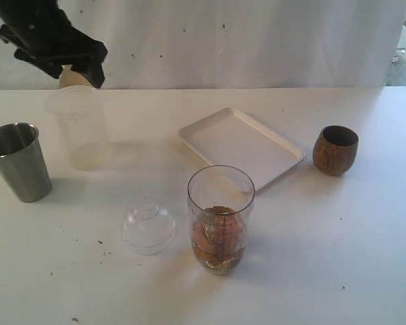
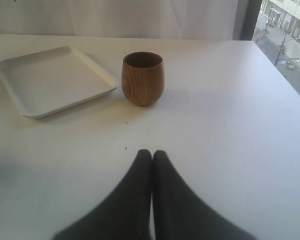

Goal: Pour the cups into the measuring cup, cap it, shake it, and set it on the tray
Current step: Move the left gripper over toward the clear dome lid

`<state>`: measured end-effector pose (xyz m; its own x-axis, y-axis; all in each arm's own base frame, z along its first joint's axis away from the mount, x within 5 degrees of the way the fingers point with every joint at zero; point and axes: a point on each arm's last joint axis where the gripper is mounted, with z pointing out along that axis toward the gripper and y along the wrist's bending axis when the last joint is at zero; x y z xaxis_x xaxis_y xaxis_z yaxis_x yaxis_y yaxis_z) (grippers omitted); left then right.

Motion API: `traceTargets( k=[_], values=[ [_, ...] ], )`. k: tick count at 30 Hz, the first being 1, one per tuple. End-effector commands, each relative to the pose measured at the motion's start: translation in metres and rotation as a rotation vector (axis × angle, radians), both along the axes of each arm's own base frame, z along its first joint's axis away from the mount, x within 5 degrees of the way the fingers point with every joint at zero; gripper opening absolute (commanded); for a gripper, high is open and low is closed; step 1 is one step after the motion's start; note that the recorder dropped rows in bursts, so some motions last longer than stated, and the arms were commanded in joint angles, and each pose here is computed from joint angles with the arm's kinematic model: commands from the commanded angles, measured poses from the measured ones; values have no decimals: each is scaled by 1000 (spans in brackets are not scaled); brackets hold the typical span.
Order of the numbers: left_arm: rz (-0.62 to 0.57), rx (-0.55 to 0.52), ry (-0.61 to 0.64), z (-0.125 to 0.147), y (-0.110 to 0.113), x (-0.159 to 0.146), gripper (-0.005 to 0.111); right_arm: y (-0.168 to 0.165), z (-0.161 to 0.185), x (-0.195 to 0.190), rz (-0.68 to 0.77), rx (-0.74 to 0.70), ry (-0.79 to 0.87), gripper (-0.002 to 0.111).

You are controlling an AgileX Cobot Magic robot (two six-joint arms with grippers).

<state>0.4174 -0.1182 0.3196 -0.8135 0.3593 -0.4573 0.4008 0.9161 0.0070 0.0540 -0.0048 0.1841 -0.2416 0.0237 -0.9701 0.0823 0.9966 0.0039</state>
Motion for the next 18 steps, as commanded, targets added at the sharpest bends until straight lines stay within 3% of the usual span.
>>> traceTargets(
  k=[1,9,18],
  values=[
    [-69,139,47,-21,-22,10,73,0,0,0,5,-3,-11,0],
    [-31,158,89,-54,-25,27,73,0,0,0,5,-3,-11,0],
    [-29,138,26,-71,-29,41,70,0,0,0,5,-3,-11,0]
  ],
)
